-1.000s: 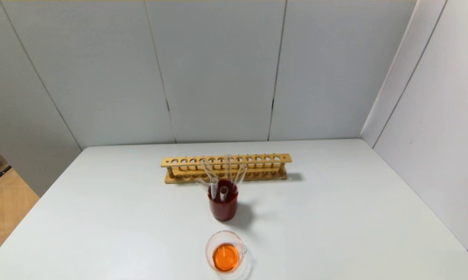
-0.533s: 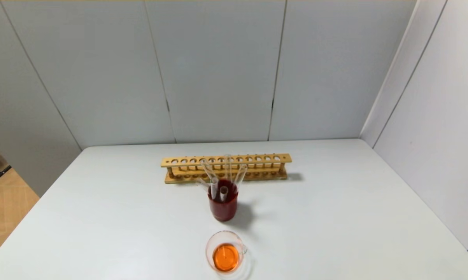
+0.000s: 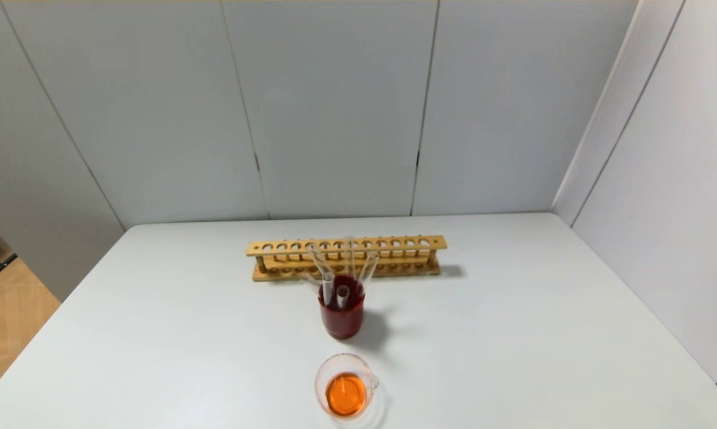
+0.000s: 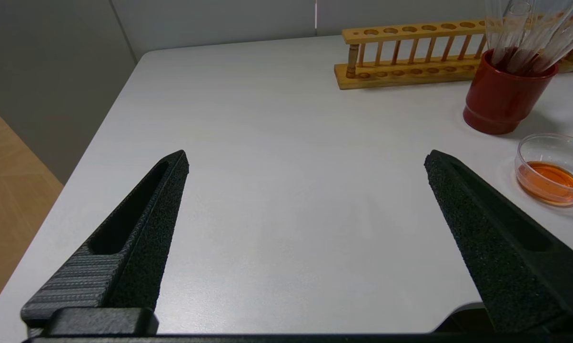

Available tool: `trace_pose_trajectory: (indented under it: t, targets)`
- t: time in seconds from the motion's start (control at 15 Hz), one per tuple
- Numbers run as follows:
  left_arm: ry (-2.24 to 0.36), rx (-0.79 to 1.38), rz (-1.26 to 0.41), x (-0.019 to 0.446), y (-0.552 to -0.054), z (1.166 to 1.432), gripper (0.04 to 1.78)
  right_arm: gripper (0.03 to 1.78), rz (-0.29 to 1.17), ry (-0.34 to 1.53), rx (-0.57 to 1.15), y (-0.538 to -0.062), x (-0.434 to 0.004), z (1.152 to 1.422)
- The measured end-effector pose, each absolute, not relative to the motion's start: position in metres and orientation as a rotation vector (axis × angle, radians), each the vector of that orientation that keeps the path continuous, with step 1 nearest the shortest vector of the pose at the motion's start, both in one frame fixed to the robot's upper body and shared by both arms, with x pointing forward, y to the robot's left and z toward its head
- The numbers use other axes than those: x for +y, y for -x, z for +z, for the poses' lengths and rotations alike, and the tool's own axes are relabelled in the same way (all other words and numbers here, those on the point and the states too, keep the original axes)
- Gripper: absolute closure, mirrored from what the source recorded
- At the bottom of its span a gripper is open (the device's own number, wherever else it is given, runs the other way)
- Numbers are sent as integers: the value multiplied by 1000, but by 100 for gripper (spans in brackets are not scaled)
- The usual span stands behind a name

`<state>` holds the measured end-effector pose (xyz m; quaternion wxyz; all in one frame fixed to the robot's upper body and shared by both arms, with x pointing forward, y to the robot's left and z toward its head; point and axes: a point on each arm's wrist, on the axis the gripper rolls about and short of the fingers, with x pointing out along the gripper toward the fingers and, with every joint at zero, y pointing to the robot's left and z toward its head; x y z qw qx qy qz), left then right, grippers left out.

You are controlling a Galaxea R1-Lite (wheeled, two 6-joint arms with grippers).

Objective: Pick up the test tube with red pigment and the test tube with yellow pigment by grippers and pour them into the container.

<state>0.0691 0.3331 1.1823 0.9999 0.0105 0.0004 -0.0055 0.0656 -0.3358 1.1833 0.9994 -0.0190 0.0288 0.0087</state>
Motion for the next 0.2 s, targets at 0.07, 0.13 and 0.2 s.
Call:
trace_pose_trajectory:
  t: [0.07, 0.13, 0.2]
  targets:
    - [-21, 0, -11, 333, -69, 1182, 7, 7, 17, 40, 57, -66, -336, 1183]
    - [-21, 1, -11, 333, -69, 1182, 7, 7, 17, 42, 57, -66, -336, 1183]
    - [-21, 1, -11, 333, -69, 1182, 7, 7, 17, 45, 57, -66, -336, 1183]
